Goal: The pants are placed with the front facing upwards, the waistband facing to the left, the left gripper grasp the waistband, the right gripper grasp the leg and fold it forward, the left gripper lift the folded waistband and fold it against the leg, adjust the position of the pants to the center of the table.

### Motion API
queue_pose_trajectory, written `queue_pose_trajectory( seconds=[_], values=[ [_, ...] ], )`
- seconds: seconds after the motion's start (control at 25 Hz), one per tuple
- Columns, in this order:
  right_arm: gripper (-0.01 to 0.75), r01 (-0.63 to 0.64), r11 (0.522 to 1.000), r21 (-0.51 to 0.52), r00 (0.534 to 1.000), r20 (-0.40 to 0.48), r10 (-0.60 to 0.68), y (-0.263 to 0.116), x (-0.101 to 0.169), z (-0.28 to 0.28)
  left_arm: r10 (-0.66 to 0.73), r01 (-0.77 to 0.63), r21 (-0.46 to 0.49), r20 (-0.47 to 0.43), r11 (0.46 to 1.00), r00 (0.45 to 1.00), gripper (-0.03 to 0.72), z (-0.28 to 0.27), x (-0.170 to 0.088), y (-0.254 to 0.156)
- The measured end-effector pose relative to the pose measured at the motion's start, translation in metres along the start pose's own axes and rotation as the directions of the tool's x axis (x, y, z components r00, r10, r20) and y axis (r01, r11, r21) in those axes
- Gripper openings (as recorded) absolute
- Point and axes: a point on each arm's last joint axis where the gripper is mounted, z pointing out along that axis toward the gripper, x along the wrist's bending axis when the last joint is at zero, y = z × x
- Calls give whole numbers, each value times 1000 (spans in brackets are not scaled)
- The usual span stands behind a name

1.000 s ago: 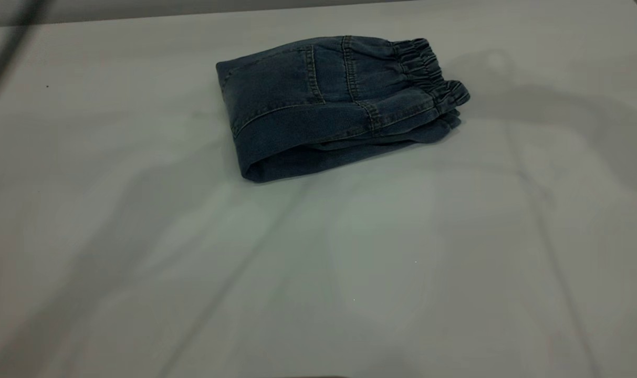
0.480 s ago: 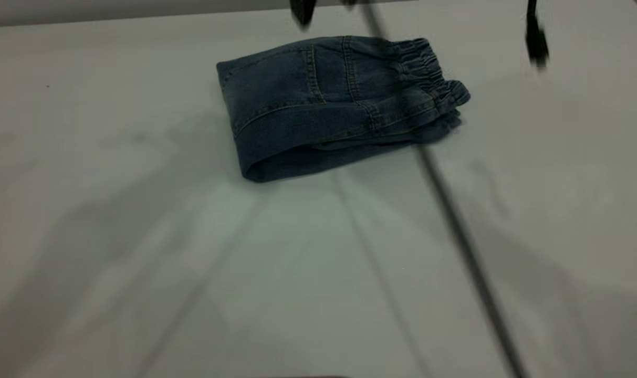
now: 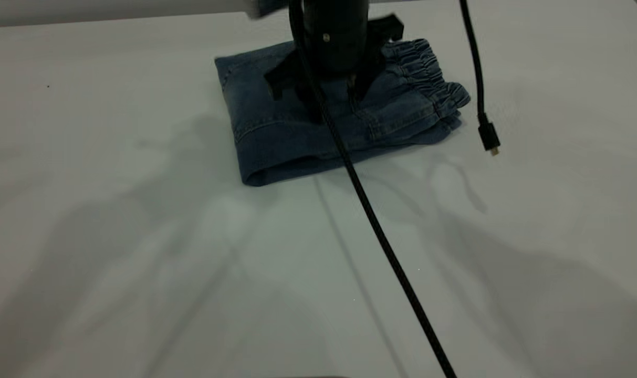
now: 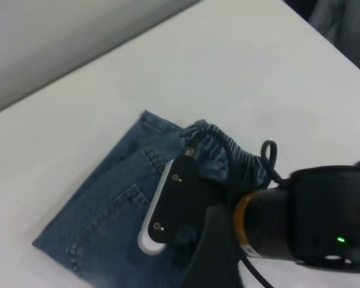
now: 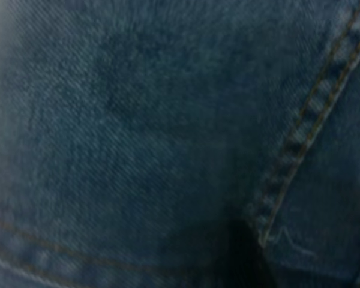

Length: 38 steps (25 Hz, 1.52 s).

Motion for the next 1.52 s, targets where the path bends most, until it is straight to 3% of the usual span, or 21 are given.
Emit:
queue_pose_trajectory(
  seconds=[0.28,0.52,0.64,0.72,0.96,1.08,1.28,1.52],
  values=[
    [385,-197,965,174,972,-95,215,-13,12,0,9,-10,35,20,999,1000,580,0,-2,-3],
    [385,-513,815,270,814,-148,561,-13,25,-2,15,-17,56,32,998,999,580,0,-3,-5],
    [385,-536,801,267,797,-152,585,-11,26,-2,17,-20,73,41,997,999,580,0,-4,-7],
    [385,-517,815,262,817,-133,561,-11,24,-4,24,-27,77,44,997,999,580,0,-4,-7],
    [385,-337,919,206,934,-44,353,8,8,-58,69,-71,61,42,996,997,580,-7,-6,-5],
    [385,-225,969,101,971,-55,231,26,1,-110,110,-111,29,24,993,994,580,-26,-12,1],
    [385,-104,993,-61,985,-147,94,34,-6,-202,187,-187,-8,-24,982,982,580,-80,-28,6],
    [385,8,972,-235,967,-247,-68,6,-15,-312,204,-198,70,-91,978,975,580,-140,-44,-8]
  ],
)
